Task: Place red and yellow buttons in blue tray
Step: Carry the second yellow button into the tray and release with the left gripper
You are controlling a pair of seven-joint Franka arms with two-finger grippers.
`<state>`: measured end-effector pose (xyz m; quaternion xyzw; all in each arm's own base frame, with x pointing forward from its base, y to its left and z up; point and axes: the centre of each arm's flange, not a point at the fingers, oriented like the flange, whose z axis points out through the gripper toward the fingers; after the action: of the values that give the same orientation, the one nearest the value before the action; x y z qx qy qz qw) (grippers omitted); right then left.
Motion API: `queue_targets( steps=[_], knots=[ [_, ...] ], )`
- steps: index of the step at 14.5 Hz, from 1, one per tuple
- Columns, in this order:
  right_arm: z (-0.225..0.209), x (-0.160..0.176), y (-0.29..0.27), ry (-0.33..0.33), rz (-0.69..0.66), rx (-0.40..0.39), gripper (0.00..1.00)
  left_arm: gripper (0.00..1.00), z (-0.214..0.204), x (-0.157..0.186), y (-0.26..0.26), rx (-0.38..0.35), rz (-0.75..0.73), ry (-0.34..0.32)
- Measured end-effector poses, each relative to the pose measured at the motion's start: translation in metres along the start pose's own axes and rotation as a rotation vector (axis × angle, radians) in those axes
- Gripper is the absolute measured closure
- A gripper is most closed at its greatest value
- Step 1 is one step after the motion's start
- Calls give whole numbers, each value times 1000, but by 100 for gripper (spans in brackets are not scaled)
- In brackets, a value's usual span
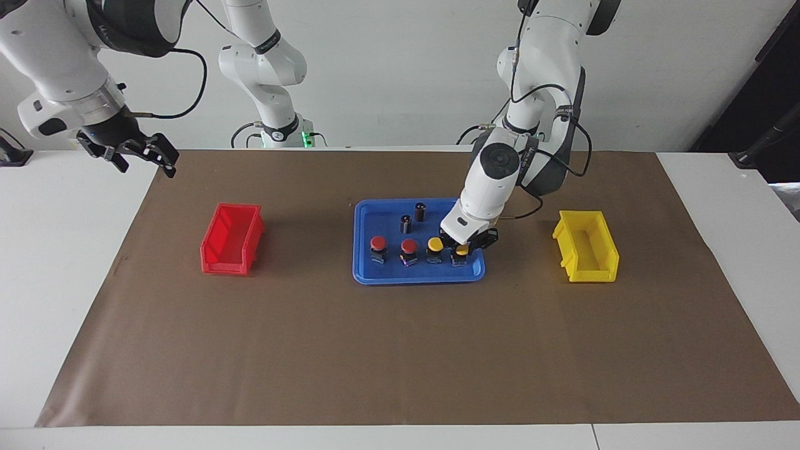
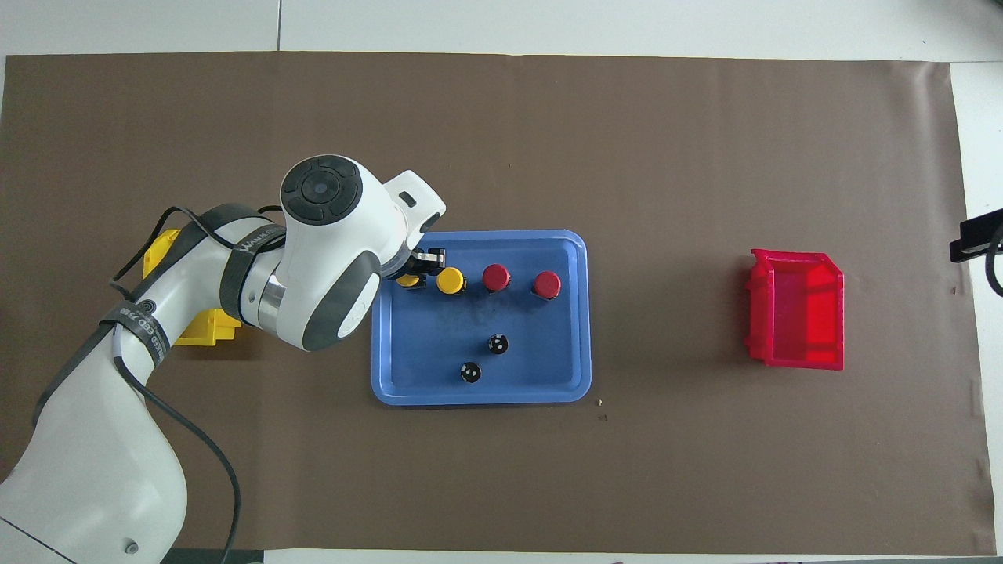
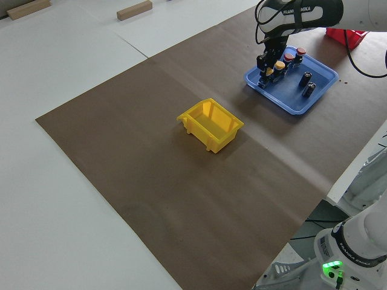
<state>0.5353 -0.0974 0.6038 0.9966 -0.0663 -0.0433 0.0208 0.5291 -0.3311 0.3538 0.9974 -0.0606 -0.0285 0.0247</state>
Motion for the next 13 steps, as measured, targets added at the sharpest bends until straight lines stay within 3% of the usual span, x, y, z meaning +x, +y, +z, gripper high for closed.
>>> queue_targets(
  steps=[3, 9, 13],
  knots=[
    [0, 0, -2, 0, -3, 1, 0, 52, 1, 0, 0, 0, -6, -1],
    [0, 0, -2, 0, -3, 1, 0, 51, -3, 0, 0, 5, -7, -10],
    [0, 0, -2, 0, -3, 2, 0, 51, -44, -5, 5, -7, -29, -35]
  ],
)
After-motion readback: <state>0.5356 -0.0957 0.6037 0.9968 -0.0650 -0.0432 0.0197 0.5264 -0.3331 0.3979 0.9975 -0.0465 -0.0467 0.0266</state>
